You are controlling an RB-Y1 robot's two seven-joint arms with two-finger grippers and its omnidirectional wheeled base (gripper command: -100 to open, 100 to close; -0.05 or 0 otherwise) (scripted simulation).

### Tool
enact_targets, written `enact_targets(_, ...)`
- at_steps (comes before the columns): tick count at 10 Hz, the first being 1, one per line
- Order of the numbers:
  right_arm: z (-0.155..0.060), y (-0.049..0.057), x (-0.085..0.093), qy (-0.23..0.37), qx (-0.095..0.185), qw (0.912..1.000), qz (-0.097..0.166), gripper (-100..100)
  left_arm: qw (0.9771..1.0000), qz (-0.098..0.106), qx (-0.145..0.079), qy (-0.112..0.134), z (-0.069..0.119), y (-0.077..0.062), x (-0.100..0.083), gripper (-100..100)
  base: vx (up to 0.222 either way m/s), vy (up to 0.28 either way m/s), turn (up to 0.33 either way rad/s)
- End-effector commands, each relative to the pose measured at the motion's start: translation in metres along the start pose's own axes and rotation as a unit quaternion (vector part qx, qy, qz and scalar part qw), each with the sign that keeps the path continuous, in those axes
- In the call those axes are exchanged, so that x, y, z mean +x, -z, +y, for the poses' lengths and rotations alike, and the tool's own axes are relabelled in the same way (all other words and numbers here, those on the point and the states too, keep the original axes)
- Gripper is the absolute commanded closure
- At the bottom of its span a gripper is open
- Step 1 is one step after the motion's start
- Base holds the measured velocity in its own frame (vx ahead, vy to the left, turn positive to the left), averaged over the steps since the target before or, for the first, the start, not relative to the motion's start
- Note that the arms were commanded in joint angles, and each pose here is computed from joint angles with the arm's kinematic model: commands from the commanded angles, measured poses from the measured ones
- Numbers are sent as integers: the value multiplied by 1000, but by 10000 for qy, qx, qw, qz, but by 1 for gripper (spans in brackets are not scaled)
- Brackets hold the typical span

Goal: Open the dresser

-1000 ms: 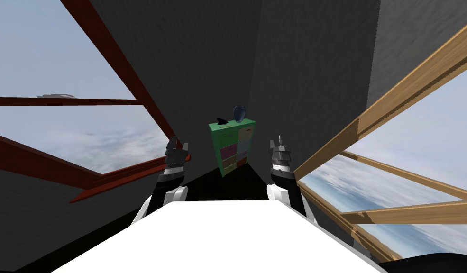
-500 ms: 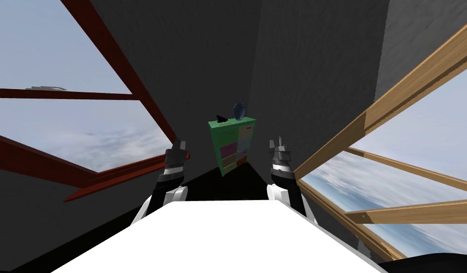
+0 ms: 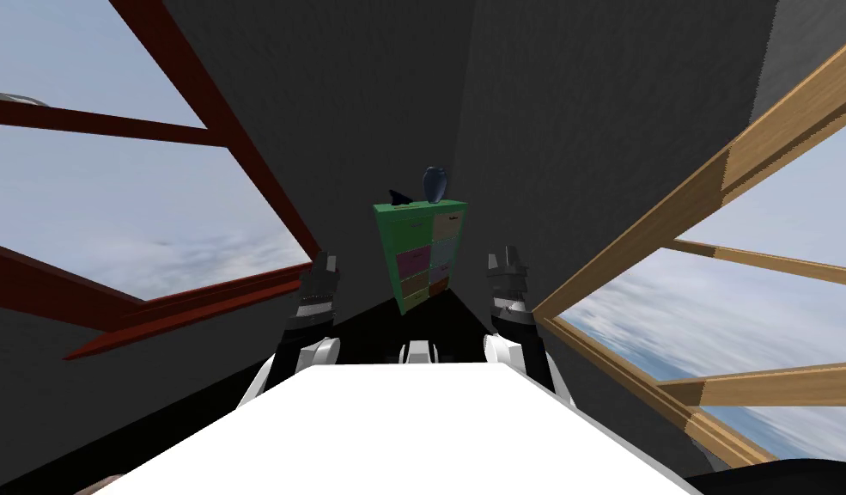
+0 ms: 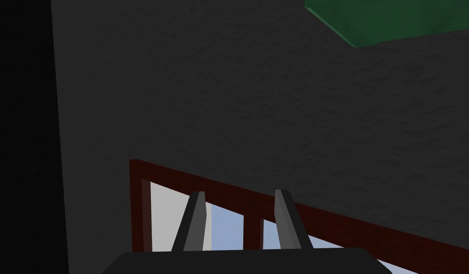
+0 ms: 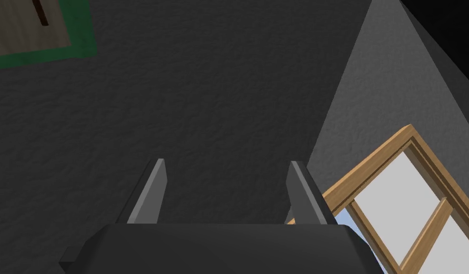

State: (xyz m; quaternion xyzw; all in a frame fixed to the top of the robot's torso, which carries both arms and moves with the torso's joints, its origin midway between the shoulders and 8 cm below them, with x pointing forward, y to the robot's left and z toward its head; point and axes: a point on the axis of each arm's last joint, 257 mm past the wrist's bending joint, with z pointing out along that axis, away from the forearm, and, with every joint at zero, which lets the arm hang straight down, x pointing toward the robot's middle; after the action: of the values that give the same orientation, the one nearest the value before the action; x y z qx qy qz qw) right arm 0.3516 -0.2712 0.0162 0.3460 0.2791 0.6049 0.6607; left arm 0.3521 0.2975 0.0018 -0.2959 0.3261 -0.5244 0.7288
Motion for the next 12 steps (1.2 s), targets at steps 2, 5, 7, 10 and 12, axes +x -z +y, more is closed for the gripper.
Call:
enact_targets(2, -10, 3, 1, 729, 125, 9962, 456, -100, 10000, 0, -3, 1, 0, 0, 0, 0, -4, 21, 122)
enact_targets(5, -22, 6, -11, 1700, 240, 9826, 711, -100, 10000, 0, -4, 1, 0, 0, 0, 0, -4, 35, 171)
enact_targets(7, -30, 8, -26, 2465, 319, 9653, 803, -100, 10000, 0, -3, 1, 0, 0, 0, 0, -4, 49, 263)
enact_targets(10, -42, 12, -55, 3665, 460, 9251, 880, -100, 10000, 0, -4, 1, 0, 0, 0, 0, 2, 57, 265)
enact_targets(12, -45, 13, -68, 4153, 511, 9039, 884, -100, 10000, 0, -4, 0, 0, 0, 0, 0, 3, 34, 134)
